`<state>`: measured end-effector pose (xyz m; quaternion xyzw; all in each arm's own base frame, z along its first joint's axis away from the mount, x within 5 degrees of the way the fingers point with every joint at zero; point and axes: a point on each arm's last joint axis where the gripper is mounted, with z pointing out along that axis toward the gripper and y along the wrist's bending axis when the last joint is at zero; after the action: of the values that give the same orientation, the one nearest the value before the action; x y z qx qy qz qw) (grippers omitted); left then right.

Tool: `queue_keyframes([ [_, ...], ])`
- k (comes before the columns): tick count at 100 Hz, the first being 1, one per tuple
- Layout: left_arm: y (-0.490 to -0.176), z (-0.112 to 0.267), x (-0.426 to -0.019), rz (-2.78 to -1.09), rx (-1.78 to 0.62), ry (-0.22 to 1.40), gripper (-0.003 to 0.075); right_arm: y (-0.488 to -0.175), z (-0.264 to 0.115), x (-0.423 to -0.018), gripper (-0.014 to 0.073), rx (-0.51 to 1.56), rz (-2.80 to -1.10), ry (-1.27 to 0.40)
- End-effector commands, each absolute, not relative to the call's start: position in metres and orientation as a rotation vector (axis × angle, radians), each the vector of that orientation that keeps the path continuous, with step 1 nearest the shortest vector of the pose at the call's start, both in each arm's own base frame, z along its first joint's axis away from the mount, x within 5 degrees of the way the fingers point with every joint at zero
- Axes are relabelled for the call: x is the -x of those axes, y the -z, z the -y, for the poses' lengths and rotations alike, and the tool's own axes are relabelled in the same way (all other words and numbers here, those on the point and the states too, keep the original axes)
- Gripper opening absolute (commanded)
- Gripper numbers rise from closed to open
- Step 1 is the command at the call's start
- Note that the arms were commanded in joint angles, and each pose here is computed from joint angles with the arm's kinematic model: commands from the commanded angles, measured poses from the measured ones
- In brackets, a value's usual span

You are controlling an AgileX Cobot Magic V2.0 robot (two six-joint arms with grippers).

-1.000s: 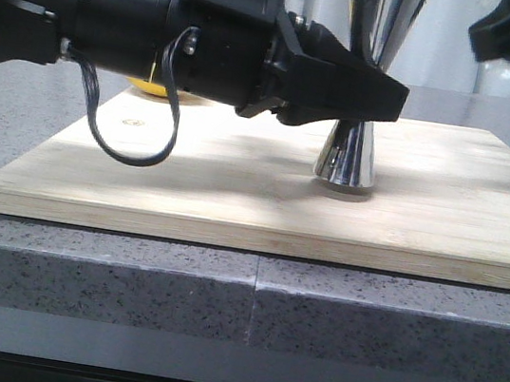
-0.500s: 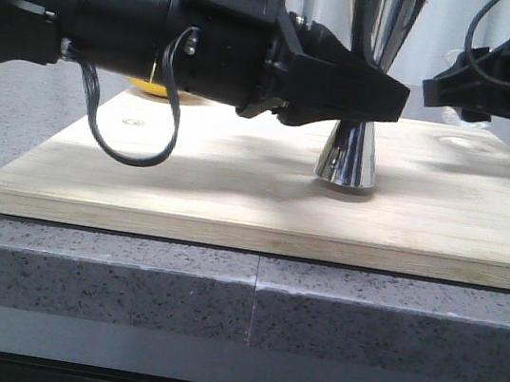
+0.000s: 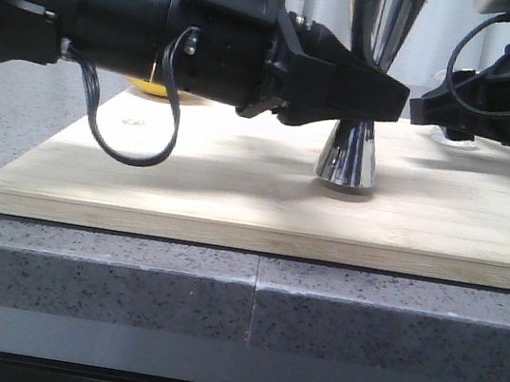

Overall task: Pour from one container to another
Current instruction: 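Tilt the beaker upright and move it back with the right gripper, then lower the beaker onto the board and release with the right gripper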

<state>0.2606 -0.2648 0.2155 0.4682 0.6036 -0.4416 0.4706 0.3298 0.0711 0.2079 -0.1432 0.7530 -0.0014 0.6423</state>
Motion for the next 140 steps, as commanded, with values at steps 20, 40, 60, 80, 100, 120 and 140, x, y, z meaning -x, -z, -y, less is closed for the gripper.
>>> queue_keyframes([
  [20,-0.252,0.264,-0.255,-1.324,-1.085,1.163,-0.0021,-0.235,-0.071,-0.332,0.0230,0.314,-1.555,0.003],
  [40,-0.252,0.264,-0.255,-1.324,-1.085,1.163,-0.0021,-0.234,-0.071,-0.332,0.0230,0.319,-1.564,0.003],
  [60,-0.252,0.264,-0.255,-1.324,-1.085,1.163,-0.0021,-0.232,-0.072,-0.332,0.0230,0.322,-1.569,0.003],
  [80,-0.252,0.264,-0.255,-1.324,-1.085,1.163,-0.0021,-0.226,-0.072,-0.334,0.0230,0.331,-1.587,0.003],
  [100,-0.252,0.264,-0.255,-1.325,-1.085,1.162,-0.0021,-0.223,-0.072,-0.335,0.0230,0.333,-1.596,0.003],
  [120,-0.252,0.264,-0.256,-1.329,-1.085,1.158,-0.0021,-0.223,-0.072,-0.335,0.0232,0.331,-1.589,0.004],
  [140,-0.251,0.264,-0.256,-1.340,-1.084,1.147,-0.0021,-0.223,-0.073,-0.335,0.0234,0.335,-1.588,0.002],
])
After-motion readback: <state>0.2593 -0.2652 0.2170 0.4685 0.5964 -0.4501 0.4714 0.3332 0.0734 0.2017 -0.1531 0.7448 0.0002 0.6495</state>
